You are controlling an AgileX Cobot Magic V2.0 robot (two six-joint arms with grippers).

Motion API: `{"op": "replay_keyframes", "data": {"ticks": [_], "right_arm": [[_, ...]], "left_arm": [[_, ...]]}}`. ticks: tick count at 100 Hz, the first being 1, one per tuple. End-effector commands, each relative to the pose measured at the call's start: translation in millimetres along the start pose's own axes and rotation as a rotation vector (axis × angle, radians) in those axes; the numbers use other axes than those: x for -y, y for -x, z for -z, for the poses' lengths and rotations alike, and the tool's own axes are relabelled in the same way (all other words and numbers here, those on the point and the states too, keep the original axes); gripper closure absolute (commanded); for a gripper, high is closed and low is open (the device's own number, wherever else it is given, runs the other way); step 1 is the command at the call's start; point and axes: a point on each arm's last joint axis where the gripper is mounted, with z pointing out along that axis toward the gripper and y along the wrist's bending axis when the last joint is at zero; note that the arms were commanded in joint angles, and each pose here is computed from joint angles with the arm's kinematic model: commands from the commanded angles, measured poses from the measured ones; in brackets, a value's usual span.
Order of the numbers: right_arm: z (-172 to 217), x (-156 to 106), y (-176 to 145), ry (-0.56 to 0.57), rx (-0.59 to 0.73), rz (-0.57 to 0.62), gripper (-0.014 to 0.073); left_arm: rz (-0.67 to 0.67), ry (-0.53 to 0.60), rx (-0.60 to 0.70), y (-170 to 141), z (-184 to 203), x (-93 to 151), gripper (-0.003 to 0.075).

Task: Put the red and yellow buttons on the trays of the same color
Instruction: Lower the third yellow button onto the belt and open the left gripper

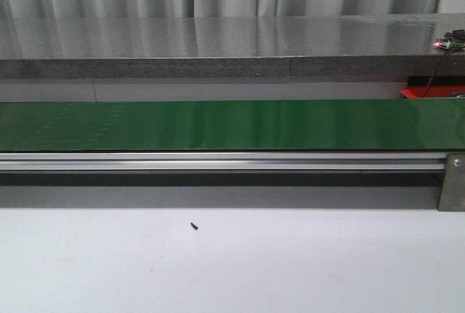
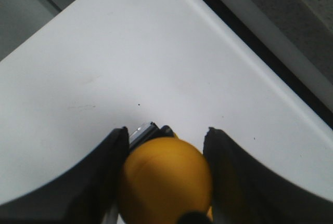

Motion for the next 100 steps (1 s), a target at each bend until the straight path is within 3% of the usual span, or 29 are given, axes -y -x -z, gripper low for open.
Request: {"op": "replay_keyframes", "data": {"ticks": [1,29,50,79,100], "right_arm": [[4.8,-1.2,12.5,0.005,0.088,0.003,0.0654],[4.8,-1.2,12.5,0.005,0.088,0.003,0.0654],[4.8,-1.2,12.5,0.005,0.088,0.003,0.0654],[4.8,-1.2,12.5,0.005,0.088,0.003,0.0654],[4.8,-1.2,12.5,0.005,0.088,0.003,0.0654]], "left_arm": [[-0.082,-0.063,0.134,12.9,60.4,25.5,0.0438],[-0.221,-0.152,0.093,-14.2,81.6,85.5,0.0438],[-0.290,-0.200,0.076,-34.0,105.2,113.2,0.0438],[-0.305,-0.208,0.104,-59.8,149.8,100.2,0.0438],[-0.314,-0.204,0.115,-90.0,147.6,87.0,0.0438]]}}
